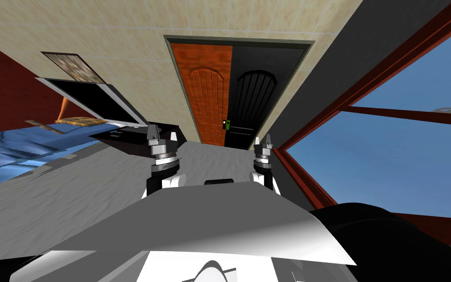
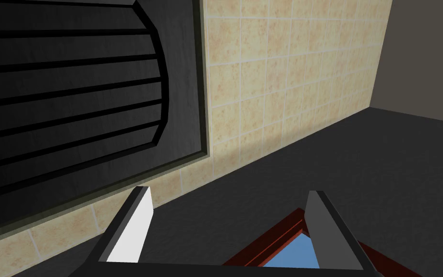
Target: Pull the door open
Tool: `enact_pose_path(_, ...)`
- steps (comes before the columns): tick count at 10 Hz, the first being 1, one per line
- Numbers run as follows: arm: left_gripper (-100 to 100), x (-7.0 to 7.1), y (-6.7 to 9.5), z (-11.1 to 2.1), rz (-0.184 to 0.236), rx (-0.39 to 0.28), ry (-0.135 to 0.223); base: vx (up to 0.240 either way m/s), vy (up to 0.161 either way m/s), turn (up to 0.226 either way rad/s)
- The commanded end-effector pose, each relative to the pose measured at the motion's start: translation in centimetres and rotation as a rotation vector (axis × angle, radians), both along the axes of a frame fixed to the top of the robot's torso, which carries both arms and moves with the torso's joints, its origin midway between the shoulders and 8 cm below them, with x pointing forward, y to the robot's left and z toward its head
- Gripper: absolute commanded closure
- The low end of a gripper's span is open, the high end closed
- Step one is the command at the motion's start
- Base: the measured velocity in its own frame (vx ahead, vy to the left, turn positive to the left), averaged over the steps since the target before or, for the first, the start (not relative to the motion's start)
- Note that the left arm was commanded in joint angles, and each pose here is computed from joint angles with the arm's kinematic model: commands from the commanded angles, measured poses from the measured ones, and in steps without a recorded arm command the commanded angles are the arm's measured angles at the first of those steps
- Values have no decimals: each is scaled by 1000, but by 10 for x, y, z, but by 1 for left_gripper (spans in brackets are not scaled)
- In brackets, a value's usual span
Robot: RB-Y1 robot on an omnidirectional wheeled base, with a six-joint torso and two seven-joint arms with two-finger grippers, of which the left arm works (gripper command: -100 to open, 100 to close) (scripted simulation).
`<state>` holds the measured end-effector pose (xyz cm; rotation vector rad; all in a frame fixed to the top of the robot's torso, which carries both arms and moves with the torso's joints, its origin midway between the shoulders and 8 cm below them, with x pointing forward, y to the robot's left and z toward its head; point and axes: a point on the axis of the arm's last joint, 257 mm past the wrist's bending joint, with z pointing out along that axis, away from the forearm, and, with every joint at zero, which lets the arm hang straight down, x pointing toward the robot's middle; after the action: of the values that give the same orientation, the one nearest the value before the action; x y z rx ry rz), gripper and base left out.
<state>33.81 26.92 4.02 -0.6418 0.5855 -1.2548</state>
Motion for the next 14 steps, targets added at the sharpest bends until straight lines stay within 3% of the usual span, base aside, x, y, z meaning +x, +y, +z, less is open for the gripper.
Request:
enact_pose_path(1,-100,8,-1,-9,-13,3,20,63,-15,-33)
enact_pose_path(14,-100,66,-2,-83,-83,4,178,96,-29,-43)
